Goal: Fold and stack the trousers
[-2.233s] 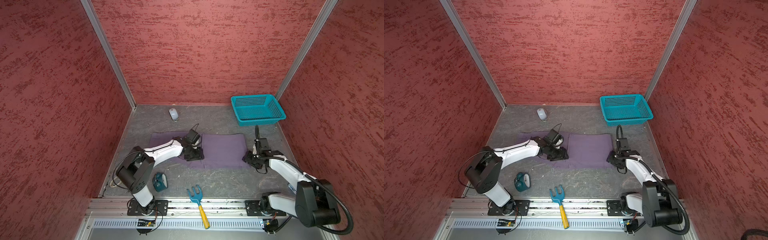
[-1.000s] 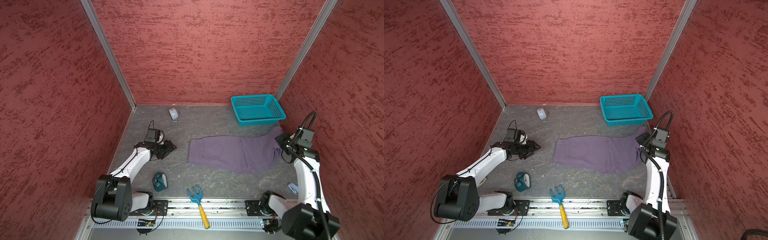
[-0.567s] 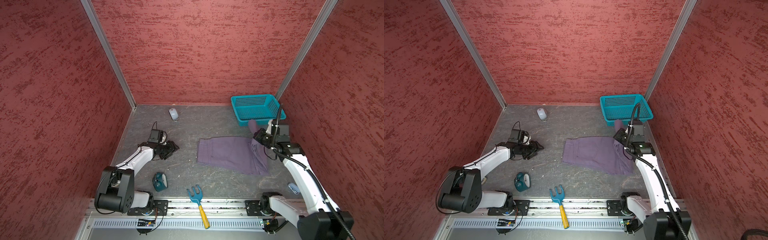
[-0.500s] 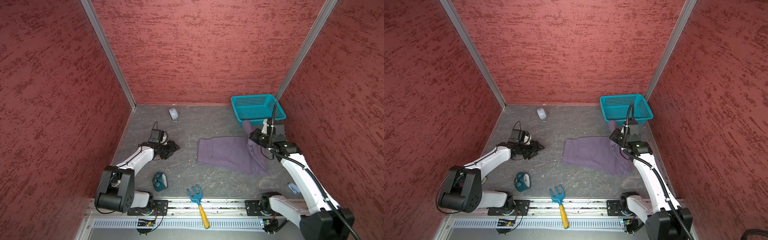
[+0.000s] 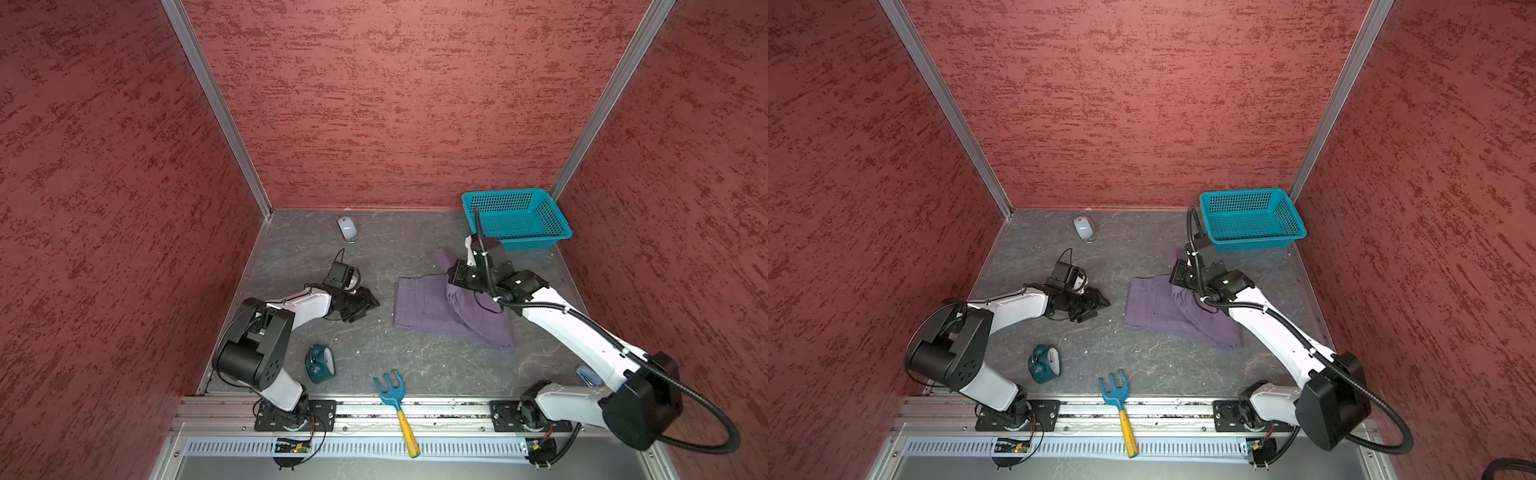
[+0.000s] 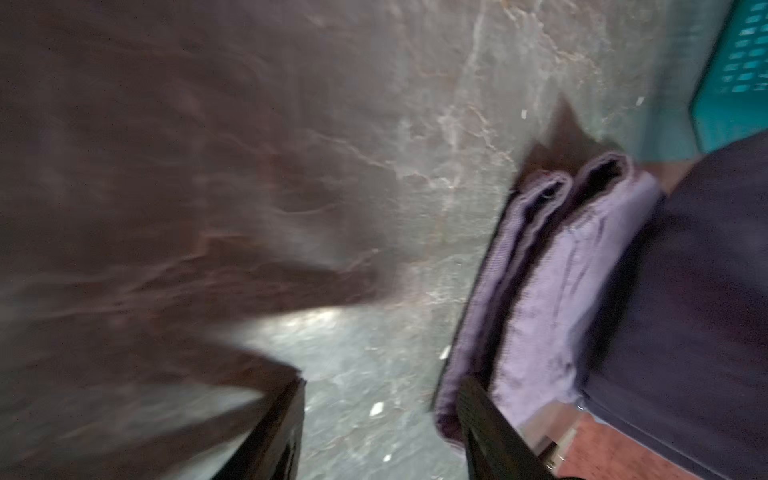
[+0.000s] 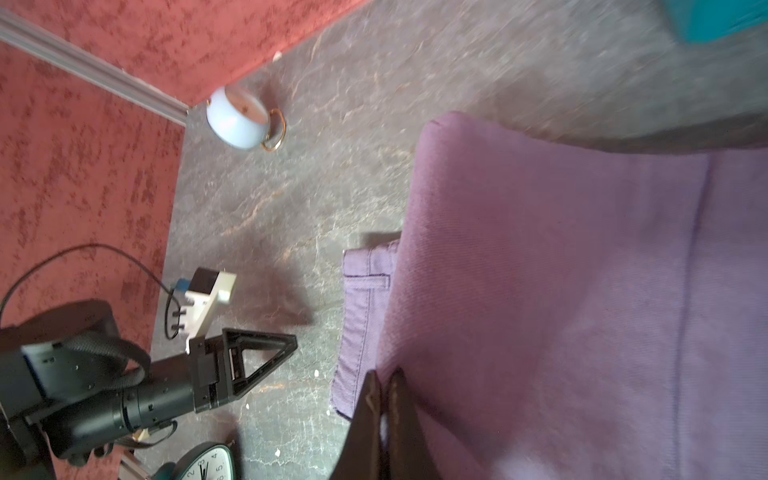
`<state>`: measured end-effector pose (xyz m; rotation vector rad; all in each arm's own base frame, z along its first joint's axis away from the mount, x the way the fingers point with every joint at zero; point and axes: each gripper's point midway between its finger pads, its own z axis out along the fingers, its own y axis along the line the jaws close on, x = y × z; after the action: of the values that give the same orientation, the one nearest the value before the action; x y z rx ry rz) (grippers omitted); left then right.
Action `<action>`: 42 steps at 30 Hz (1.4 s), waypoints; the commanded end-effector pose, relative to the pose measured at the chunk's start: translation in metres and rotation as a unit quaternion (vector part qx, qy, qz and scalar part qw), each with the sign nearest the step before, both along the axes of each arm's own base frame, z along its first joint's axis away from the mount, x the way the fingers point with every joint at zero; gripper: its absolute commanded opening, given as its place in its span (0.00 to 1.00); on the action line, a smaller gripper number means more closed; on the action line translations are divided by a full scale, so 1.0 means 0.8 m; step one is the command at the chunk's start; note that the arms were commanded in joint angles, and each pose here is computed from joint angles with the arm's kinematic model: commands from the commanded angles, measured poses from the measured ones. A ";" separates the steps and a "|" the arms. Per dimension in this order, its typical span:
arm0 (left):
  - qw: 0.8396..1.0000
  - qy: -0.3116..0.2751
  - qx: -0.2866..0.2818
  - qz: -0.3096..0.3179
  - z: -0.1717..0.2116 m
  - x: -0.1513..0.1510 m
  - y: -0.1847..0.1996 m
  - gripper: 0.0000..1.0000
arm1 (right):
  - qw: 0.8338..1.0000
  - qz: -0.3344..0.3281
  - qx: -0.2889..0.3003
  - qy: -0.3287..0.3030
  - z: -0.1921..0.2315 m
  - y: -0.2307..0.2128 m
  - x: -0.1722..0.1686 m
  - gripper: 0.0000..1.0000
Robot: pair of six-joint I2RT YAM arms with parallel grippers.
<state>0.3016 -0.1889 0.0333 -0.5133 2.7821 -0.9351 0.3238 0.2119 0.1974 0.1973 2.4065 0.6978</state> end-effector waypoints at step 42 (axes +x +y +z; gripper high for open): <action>0.987 -0.070 0.031 -0.138 0.044 0.024 -0.151 0.67 | 0.988 -0.139 -0.016 -0.060 -0.013 -0.131 -0.057 0.32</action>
<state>0.3236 -0.3017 0.0733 -0.1028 2.7639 -0.9384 0.2852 0.1223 0.1973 0.3809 2.1813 0.5698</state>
